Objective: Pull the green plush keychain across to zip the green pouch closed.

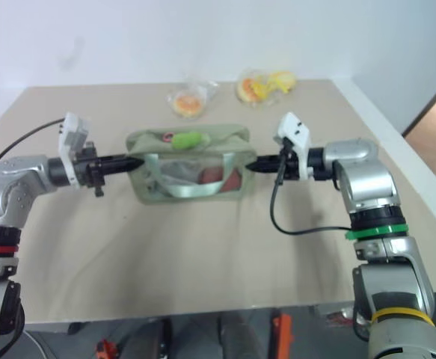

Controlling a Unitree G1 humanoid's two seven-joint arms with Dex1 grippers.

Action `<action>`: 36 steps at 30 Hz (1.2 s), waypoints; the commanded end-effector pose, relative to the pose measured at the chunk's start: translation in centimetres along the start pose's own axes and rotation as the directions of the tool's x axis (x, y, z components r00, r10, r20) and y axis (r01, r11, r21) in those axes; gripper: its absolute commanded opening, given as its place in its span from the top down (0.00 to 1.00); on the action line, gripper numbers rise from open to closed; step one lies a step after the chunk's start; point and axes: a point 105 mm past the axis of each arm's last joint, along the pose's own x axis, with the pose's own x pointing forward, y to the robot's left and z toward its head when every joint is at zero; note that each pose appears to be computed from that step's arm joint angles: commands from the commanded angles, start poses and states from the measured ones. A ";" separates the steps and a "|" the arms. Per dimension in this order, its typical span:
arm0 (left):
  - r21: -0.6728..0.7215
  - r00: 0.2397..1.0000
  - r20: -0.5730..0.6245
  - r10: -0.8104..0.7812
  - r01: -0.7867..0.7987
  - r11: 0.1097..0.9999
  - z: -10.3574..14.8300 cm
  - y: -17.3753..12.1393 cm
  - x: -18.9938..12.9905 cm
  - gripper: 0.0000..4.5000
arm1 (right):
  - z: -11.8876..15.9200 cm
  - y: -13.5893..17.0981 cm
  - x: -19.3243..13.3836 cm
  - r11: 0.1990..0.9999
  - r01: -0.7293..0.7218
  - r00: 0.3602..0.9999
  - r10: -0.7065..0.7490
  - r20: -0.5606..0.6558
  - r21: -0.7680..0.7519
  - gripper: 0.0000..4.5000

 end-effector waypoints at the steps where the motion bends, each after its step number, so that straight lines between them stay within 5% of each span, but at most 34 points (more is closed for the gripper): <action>1: 0.056 1.000 0.022 0.013 -0.015 0.998 1.0 -0.2 -0.2 0.99 | 1.4 -0.2 -1.2 0.999 0.031 0.999 -0.030 0.031 -0.038 1.00; 5: 0.056 1.000 0.025 0.018 -0.020 0.998 0.8 -0.3 -0.1 0.99 | 2.0 0.3 -2.0 1.000 0.006 0.997 -0.007 0.076 0.025 1.00; 6: 0.056 1.000 0.024 0.019 -0.020 0.998 0.8 -0.4 -0.1 1.00 | 2.2 0.5 -2.2 0.999 -0.007 0.996 0.005 0.084 0.032 0.84; 16: 0.052 1.000 0.021 0.024 -0.025 0.998 0.4 -0.5 0.0 1.00 | 6.5 1.9 -5.5 0.996 -0.020 0.984 0.036 0.176 -0.091 0.11; 20: 0.052 1.000 0.022 0.022 -0.023 0.998 0.3 -0.5 0.0 1.00 | 9.7 1.2 -5.8 0.989 0.044 0.964 -0.004 0.265 -0.144 0.11; 27: 0.049 0.999 0.030 0.026 -0.028 0.998 0.4 -0.6 0.0 1.00 | 13.6 3.9 -2.8 0.910 0.022 0.966 0.087 0.244 -0.414 0.11; 36: 0.052 0.999 0.041 0.032 -0.034 0.998 0.6 -0.6 0.0 1.00 | 12.5 4.5 0.1 0.860 -0.085 0.976 0.175 0.133 -0.504 0.11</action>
